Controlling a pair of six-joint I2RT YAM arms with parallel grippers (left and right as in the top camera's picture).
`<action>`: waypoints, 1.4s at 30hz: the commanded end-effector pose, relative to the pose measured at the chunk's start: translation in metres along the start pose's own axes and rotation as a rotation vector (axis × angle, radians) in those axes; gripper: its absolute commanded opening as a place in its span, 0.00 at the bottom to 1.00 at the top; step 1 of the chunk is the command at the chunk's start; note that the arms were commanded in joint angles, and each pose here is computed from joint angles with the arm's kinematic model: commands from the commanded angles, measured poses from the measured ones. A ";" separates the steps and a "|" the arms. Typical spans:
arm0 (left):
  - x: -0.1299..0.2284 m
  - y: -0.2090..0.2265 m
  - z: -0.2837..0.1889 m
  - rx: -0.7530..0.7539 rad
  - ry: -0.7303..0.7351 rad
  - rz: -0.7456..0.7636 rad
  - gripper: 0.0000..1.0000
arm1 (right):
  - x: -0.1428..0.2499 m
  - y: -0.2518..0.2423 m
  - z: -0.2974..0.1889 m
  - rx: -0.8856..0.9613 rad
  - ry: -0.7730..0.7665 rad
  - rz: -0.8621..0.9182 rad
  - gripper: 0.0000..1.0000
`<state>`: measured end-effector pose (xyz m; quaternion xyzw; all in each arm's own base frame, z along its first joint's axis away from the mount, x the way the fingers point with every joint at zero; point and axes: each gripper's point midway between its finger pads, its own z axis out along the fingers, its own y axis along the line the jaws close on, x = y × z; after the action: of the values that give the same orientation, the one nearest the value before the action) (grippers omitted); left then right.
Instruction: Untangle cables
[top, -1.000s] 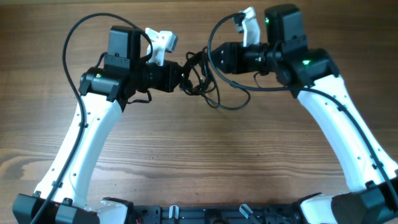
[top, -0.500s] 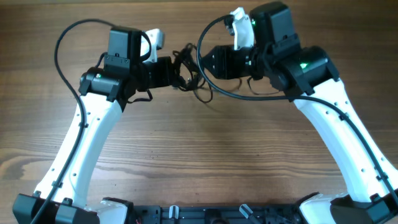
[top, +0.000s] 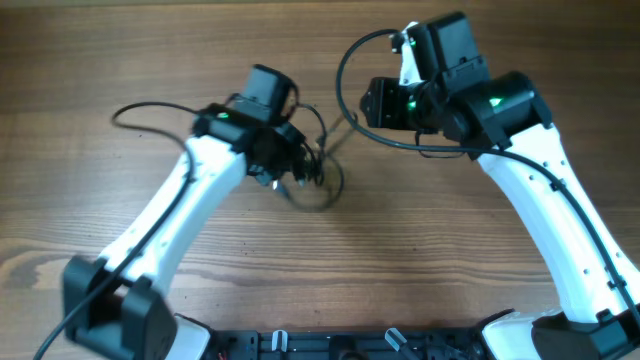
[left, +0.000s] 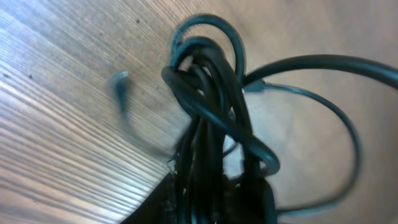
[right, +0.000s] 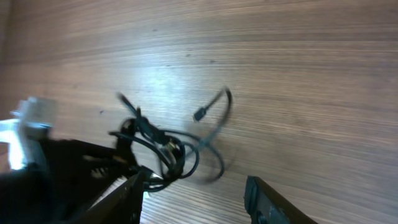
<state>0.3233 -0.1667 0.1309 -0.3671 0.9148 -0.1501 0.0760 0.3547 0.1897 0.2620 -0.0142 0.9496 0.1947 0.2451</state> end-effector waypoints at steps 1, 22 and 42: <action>-0.002 0.008 0.029 -0.106 -0.020 0.250 0.53 | -0.006 -0.014 -0.006 0.039 -0.018 0.026 0.54; 0.033 0.006 0.031 0.093 0.176 1.314 0.64 | -0.014 -0.046 -0.011 0.083 -0.018 0.040 0.54; 0.037 0.021 0.094 0.198 0.057 1.551 0.45 | -0.014 -0.046 -0.011 0.083 -0.016 0.037 0.55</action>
<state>0.3117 -0.1975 0.0424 0.3783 0.8984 -0.1388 0.1746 0.3652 0.1429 0.2549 0.0209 0.9570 0.1632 0.2388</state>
